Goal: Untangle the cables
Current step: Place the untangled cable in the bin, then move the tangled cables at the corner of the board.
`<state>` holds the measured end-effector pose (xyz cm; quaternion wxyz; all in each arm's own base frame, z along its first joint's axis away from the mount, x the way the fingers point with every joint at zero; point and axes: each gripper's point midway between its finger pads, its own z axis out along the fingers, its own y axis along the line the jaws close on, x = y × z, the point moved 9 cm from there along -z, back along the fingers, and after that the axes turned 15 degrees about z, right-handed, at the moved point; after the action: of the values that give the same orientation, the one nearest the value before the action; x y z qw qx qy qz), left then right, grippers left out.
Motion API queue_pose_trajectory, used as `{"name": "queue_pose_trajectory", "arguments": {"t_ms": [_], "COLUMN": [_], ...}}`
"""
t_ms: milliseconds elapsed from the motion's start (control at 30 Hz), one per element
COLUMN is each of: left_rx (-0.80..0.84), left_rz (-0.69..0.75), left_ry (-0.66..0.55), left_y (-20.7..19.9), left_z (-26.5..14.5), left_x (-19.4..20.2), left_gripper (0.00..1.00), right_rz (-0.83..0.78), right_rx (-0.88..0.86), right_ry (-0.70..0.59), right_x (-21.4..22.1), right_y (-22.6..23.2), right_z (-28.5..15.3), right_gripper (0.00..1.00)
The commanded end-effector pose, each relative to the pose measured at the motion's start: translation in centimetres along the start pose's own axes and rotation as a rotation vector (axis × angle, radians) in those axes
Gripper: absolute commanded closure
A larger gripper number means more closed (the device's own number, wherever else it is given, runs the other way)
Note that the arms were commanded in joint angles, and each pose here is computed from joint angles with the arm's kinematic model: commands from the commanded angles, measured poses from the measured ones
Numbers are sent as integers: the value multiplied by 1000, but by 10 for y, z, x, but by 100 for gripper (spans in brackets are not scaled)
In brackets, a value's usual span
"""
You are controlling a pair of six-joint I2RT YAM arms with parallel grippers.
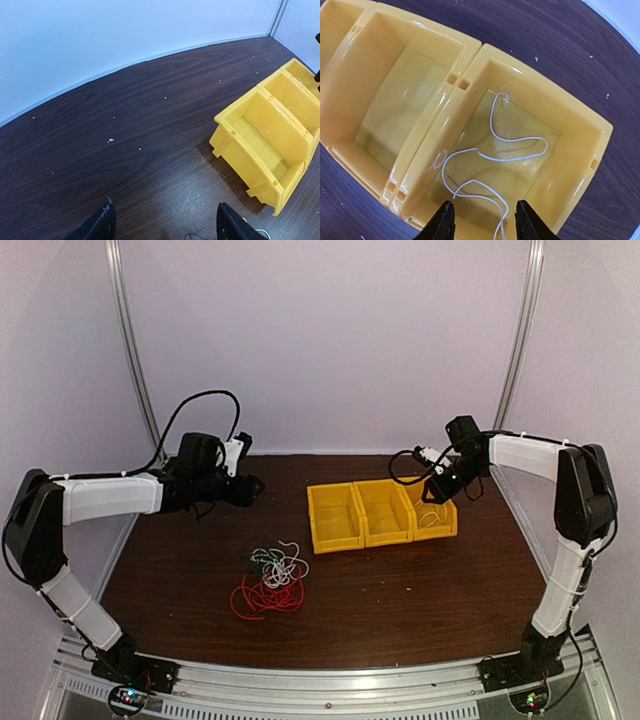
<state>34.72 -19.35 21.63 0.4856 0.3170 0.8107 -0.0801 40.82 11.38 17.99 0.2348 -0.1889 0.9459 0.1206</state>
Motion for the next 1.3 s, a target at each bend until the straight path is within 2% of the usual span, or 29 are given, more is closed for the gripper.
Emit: {"name": "queue_pose_trajectory", "arguments": {"t_ms": [0,333,633,867,1000,1100,1267], "left_rx": [52,96,301,300,241,231,275], "left_rz": [-17,-91,-183,-271,-311,-321,-322], "left_ry": [-68,-71,-13,1,45,96,122], "left_y": [1,-5,-29,-37,-35,-35,-34], "left_z": [-15,-45,-57,-59,-47,-21,25], "left_x": [-21,-16,19,53,69,74,66], "left_gripper": [30,30,34,42,38,33,34], "right_rz": [-30,-160,-407,-571,-634,-642,-681], "right_rx": [8,-19,-321,-480,-555,-608,-618], "right_ry": [-131,-235,-274,-259,-211,-161,-99], "right_x": [-21,-30,-31,-25,-14,-6,17], "right_y": [12,38,139,222,262,284,294], "right_z": [-54,-104,-93,-62,-39,-22,-20], "right_gripper": [54,50,54,60,60,65,67]}}
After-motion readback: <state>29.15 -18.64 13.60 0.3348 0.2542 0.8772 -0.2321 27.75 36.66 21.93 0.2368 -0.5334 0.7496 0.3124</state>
